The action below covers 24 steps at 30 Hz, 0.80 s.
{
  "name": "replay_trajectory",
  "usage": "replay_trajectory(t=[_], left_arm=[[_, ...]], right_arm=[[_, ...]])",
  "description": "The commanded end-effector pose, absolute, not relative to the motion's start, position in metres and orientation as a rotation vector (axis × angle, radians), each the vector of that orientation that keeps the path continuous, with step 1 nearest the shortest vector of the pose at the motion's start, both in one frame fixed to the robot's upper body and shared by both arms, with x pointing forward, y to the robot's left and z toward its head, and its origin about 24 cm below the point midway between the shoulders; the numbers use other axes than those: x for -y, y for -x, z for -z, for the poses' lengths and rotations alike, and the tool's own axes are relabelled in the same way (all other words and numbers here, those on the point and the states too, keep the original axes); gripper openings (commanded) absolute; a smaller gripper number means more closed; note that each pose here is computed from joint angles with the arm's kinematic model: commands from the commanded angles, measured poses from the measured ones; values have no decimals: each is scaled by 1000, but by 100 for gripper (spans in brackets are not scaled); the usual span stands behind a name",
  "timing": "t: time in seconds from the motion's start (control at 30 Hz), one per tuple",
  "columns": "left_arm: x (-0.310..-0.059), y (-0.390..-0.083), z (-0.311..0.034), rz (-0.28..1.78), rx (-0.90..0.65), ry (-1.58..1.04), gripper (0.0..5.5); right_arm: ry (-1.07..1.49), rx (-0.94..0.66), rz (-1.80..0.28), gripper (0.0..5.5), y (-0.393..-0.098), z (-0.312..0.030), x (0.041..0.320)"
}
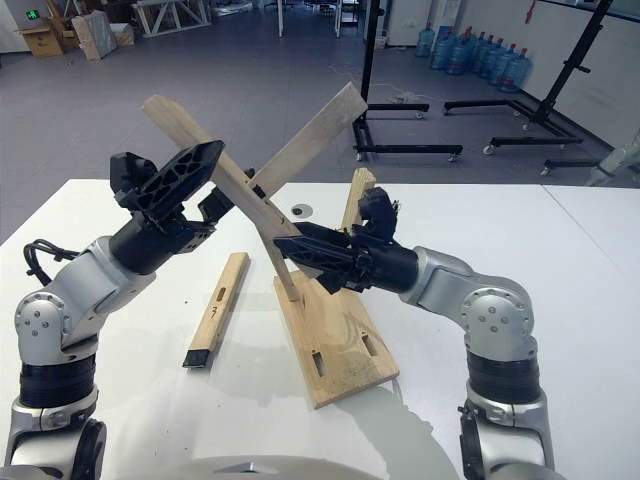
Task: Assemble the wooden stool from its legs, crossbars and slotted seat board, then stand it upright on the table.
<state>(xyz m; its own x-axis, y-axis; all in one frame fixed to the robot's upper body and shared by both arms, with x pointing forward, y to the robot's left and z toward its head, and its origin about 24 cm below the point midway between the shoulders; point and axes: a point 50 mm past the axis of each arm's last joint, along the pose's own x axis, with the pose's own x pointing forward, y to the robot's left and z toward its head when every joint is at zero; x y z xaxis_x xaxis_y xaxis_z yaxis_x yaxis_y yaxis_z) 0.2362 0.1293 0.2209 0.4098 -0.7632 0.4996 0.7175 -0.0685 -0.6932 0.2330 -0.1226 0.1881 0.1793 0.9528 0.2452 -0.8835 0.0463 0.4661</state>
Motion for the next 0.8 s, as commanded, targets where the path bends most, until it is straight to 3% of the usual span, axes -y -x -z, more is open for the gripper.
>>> replay_trajectory(t=[0.03,0.2,0.67,0.8], left_arm=[[-128,-241,-225,1196,-41,1131,540],[-128,-243,-220,1161,-56,1172,516],[-131,-243,-206,1123,-119,1181,278],[-132,-246,-207,1112,-112,1173,258]], right_arm=[[-607,-136,-1410,205,-231,-187,118],[-615,-144,-1406,205,-230,-185,116],[-635,-150,-1408,205,-230,-184,113],[-638,-173,-1411,205,-229,-181,112]])
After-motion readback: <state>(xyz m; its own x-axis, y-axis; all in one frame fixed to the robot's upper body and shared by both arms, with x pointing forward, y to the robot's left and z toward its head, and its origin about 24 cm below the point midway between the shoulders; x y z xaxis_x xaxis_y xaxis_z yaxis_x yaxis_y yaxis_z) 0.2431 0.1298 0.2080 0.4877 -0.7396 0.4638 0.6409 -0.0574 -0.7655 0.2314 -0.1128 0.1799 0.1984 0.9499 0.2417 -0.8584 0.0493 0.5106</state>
